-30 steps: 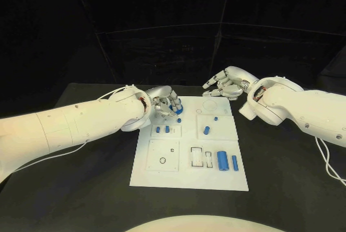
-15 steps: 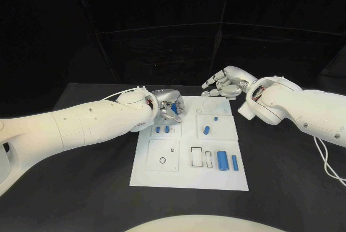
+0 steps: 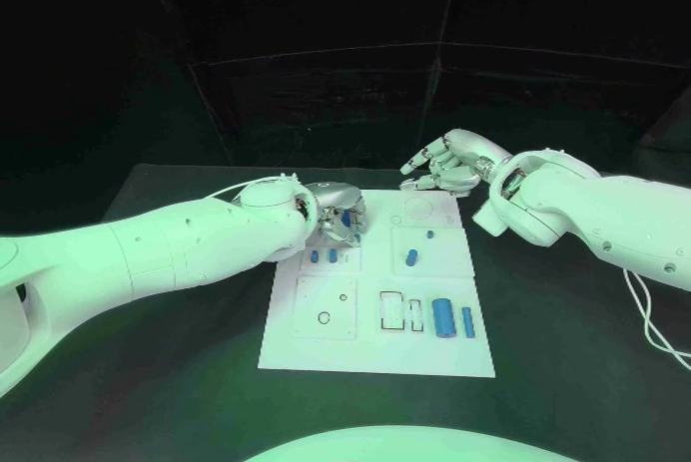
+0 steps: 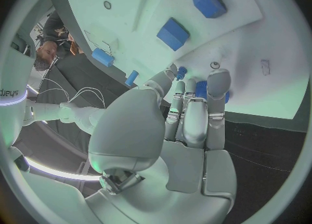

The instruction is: Assemble the parts on the task board

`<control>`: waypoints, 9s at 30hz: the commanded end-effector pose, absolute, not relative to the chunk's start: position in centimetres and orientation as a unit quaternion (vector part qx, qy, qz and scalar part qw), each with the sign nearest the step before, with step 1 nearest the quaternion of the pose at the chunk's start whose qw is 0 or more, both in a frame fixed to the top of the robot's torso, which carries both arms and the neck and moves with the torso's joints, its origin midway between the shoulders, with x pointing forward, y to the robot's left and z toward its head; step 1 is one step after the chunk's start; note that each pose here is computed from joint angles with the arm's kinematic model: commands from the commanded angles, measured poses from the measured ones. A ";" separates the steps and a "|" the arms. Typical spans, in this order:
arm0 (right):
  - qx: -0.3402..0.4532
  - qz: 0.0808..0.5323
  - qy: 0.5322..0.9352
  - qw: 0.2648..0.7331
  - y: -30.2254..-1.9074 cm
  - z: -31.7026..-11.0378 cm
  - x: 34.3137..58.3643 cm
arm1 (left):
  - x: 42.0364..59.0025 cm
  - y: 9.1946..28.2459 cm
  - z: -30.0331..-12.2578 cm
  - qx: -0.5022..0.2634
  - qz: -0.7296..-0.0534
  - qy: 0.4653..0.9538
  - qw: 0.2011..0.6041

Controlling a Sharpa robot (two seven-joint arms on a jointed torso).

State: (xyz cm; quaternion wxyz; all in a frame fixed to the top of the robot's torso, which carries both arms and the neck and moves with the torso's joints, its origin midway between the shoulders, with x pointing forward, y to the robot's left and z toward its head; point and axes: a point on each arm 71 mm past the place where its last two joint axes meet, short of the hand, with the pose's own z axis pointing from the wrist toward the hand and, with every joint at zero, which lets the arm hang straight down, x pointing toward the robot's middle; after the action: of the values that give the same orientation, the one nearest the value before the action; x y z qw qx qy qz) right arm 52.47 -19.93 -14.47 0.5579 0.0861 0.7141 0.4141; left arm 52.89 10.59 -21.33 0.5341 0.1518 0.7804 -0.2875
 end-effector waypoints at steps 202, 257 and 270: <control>-0.170 0.207 0.752 0.602 -20.5 -20.0 49.5 | 51.9 24.5 -17.7 -0.354 -0.601 0.578 0.423; -0.128 0.252 0.690 0.666 -20.2 -18.2 48.1 | 52.6 25.5 -18.1 -0.364 -0.585 0.582 0.431; -0.149 0.354 0.648 0.657 -15.5 -16.0 44.0 | 52.8 25.2 -18.1 -0.364 -0.584 0.580 0.436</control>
State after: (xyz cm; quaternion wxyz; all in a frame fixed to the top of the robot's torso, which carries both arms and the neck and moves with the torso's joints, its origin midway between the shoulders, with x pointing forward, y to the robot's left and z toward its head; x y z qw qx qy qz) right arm 44.23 -15.82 -16.51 0.6493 -0.1539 0.6660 0.3334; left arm 52.79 25.32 -18.23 0.4355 -0.3645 0.5839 -0.5801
